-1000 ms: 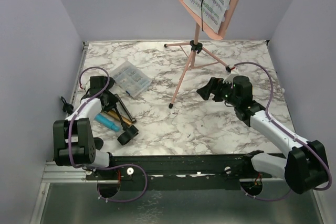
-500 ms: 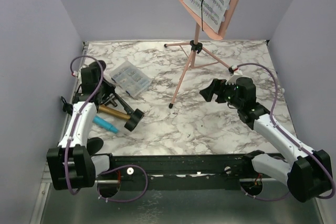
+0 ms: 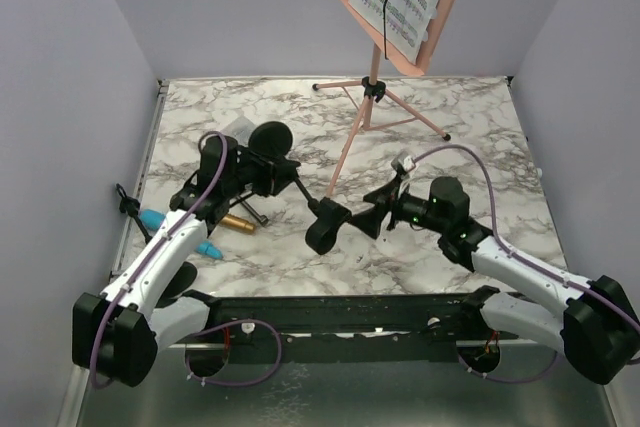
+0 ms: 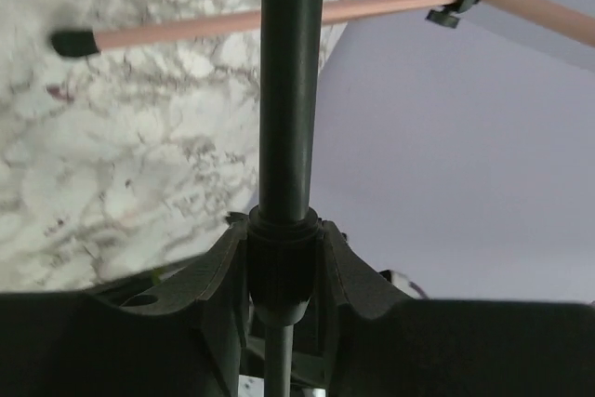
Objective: Set up the instrument practice props
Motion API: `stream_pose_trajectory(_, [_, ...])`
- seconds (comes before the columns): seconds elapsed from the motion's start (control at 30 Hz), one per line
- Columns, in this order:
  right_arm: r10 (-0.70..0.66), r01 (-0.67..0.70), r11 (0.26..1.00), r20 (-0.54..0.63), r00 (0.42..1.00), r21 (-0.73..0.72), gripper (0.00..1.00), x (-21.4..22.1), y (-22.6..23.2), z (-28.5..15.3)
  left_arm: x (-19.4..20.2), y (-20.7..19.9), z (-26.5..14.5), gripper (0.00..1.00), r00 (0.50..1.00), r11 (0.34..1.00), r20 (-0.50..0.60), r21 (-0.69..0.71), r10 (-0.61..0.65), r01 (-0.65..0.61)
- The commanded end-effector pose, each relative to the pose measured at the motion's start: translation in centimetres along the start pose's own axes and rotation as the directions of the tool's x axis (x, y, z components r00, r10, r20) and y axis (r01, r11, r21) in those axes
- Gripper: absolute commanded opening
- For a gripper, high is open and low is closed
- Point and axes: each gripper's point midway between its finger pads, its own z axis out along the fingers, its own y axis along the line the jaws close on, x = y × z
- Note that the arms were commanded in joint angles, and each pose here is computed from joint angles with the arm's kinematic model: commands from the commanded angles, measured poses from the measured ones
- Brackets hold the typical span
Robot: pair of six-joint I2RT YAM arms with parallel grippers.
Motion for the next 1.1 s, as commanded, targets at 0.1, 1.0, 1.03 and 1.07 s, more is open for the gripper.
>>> stream_pose_trajectory(0.1, [-0.221,0.285,0.94,0.301,0.928,-0.189,0.96,-0.2,4.5,-0.6,6.9,-2.8,0.0,0.0,0.891,0.912,-0.247,0.058,-0.381,0.406])
stream_pose_trajectory(1.0, [-0.316,0.59,0.783,0.69,0.651,-0.198,0.14,-9.4,11.5,0.2,12.1,1.0,2.5,0.08,0.837,0.886,-0.295,-0.101,-0.46,0.452])
stream_pose_trajectory(1.03, [-0.318,0.579,0.793,0.682,0.658,-0.189,0.02,-9.5,11.2,0.3,12.0,1.1,2.4,0.31,0.847,0.894,-0.291,-0.091,-0.445,0.439])
stream_pose_trajectory(1.07, [-0.32,0.55,0.818,0.663,0.677,-0.167,0.0,-9.5,10.5,0.6,11.9,1.3,2.3,0.52,0.857,0.901,-0.284,-0.082,-0.43,0.426])
